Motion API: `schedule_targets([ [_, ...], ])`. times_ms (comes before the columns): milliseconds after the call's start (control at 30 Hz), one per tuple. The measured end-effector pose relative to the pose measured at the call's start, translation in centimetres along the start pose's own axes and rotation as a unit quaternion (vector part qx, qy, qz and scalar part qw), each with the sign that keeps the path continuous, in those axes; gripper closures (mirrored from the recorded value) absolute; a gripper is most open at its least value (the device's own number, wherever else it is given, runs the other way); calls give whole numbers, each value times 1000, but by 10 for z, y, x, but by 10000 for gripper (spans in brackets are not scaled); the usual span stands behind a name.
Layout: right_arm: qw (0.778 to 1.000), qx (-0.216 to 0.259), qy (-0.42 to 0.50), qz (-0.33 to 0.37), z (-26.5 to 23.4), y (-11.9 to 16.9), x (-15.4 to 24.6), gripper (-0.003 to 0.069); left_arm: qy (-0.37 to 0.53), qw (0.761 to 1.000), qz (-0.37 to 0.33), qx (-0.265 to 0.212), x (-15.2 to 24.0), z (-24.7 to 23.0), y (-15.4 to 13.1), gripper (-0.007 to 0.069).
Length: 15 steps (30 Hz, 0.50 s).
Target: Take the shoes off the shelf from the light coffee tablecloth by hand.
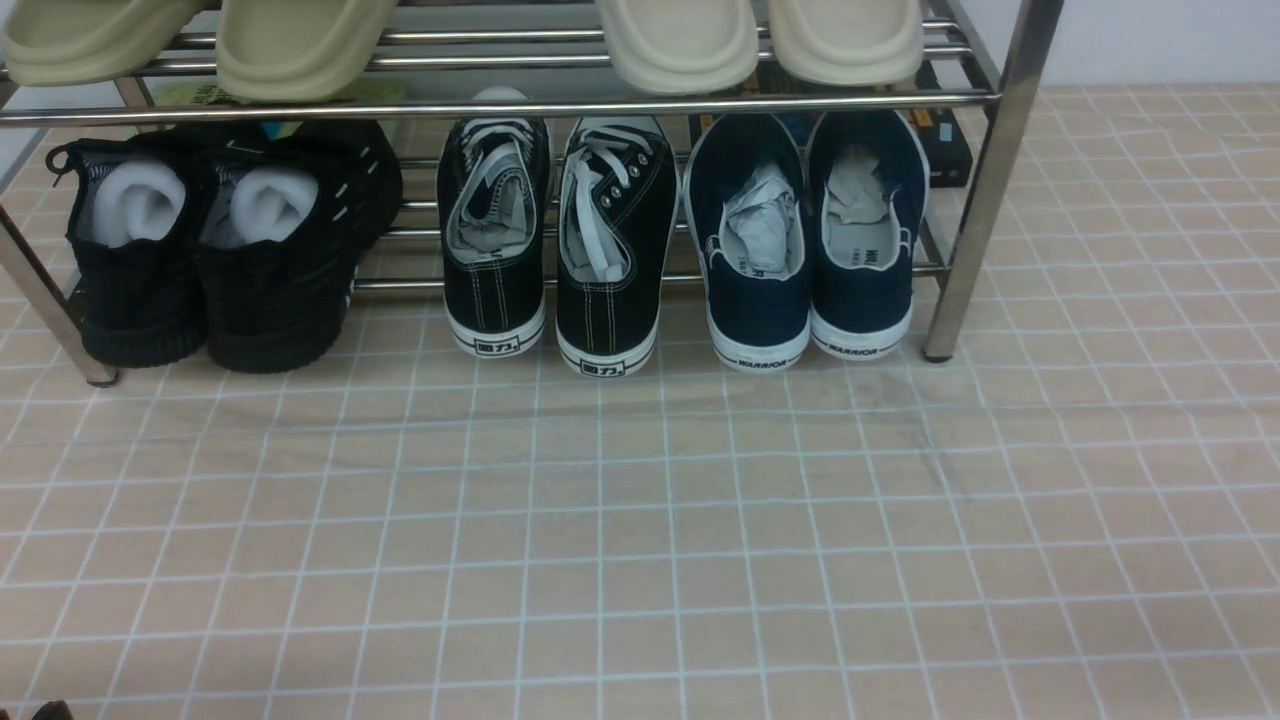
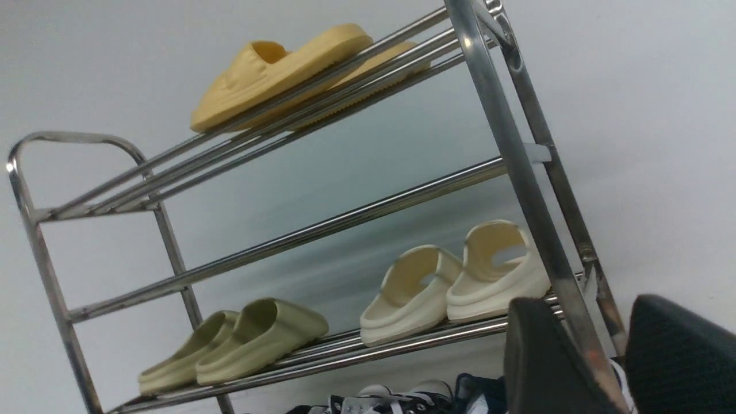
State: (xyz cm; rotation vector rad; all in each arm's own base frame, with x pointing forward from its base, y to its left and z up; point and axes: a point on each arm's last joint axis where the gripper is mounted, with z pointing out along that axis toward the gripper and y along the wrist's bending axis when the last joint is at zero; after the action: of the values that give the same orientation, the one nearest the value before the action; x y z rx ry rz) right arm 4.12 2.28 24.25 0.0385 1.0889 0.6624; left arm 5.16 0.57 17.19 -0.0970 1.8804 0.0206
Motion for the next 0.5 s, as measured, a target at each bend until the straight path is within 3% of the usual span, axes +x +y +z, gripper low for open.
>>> schedule_targets([
  [367, 995, 9, -19, 99, 0, -1, -4, 419, 0, 1000, 0, 0, 0, 0, 0, 385],
  [500, 997, 15, -25, 76, 10, 7, -27, 420, 0, 1000, 0, 0, 0, 0, 0, 385],
])
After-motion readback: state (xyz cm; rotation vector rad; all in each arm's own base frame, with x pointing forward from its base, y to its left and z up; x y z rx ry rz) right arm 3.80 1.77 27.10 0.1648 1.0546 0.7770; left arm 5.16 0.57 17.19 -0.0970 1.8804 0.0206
